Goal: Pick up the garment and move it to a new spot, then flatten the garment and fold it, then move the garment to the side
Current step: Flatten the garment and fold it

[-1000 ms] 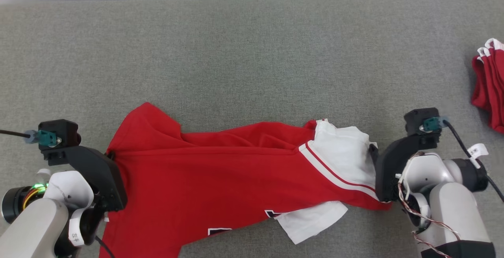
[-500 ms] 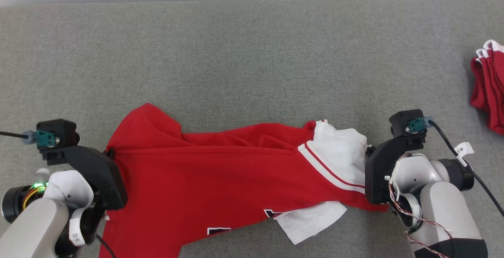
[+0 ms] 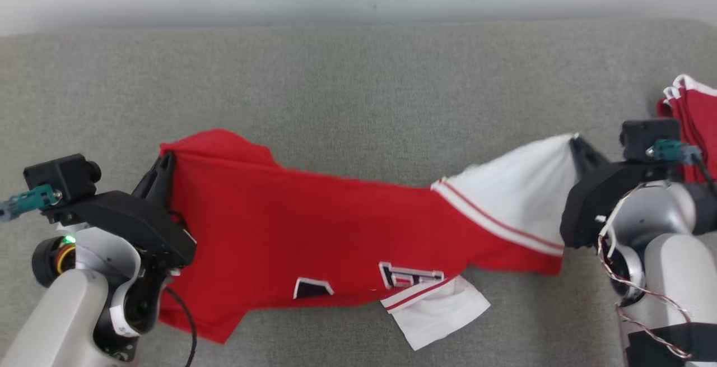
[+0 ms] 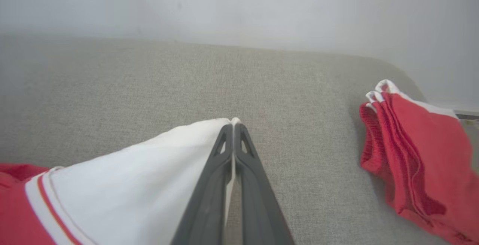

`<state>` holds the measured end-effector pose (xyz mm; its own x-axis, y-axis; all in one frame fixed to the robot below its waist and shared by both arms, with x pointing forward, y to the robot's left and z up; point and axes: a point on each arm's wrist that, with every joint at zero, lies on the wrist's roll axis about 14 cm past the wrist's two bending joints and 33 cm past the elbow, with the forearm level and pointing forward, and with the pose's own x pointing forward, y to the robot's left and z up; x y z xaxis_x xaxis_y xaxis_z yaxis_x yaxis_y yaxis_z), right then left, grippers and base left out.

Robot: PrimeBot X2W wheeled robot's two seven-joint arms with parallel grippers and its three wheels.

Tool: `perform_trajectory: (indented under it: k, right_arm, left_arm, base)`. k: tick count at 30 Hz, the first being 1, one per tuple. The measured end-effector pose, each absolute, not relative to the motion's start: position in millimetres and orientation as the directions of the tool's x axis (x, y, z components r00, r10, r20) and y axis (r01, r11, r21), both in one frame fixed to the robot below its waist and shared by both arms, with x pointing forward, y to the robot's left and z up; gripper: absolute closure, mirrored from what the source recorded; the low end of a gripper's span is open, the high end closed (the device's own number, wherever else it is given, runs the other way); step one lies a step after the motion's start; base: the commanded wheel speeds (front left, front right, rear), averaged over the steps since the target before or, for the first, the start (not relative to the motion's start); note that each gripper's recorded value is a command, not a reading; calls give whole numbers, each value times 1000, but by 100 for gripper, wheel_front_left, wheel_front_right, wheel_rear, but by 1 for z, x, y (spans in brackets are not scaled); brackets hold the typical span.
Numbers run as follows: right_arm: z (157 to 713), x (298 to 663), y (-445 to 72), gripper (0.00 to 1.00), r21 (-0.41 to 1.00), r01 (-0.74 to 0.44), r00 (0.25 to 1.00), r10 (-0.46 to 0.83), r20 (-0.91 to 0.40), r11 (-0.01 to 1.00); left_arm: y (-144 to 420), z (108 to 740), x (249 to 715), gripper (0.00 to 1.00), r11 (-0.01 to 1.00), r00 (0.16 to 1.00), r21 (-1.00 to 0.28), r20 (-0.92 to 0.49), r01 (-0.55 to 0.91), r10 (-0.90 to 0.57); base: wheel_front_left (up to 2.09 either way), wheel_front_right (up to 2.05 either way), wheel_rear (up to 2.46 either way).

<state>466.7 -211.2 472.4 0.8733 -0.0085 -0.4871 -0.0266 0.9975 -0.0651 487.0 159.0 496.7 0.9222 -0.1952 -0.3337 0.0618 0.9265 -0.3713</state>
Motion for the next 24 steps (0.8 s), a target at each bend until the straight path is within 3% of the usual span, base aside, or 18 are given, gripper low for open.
perform_trajectory:
  k: [8, 14, 16, 17, 20, 24]
  right_arm:
    - [546, 469, -223, 100, -165, -38, 968, -4, -251, 985]
    - [636, 460, -245, 100, -227, 47, 999, -41, 34, 973]
    - [662, 456, -250, 100, -240, 76, 992, -50, 115, 968]
    - [678, 452, -255, 100, -248, 101, 985, -62, 161, 963]
    - [668, 448, -263, 100, -259, 115, 990, -88, 112, 959]
    - [622, 442, -273, 100, -259, 108, 993, -119, -25, 960]
  left_arm:
    - [153, 539, 484, 100, 864, 964, -490, -157, 112, -214]
    - [151, 586, 480, 100, 797, 973, -581, -37, 165, -228]
    - [141, 597, 477, 100, 737, 962, -648, -24, 192, -271]
    - [119, 599, 471, 100, 650, 931, -727, -45, 219, -363]
    - [104, 580, 455, 100, 619, 883, -758, -130, 205, -452]
    - [96, 528, 428, 100, 672, 841, -727, -271, 140, -469]
  base:
    - [0, 0, 0]
    - [0, 0, 0]
    - [0, 0, 0]
    - [0, 0, 0]
    - [0, 0, 0]
    - [0, 0, 0]
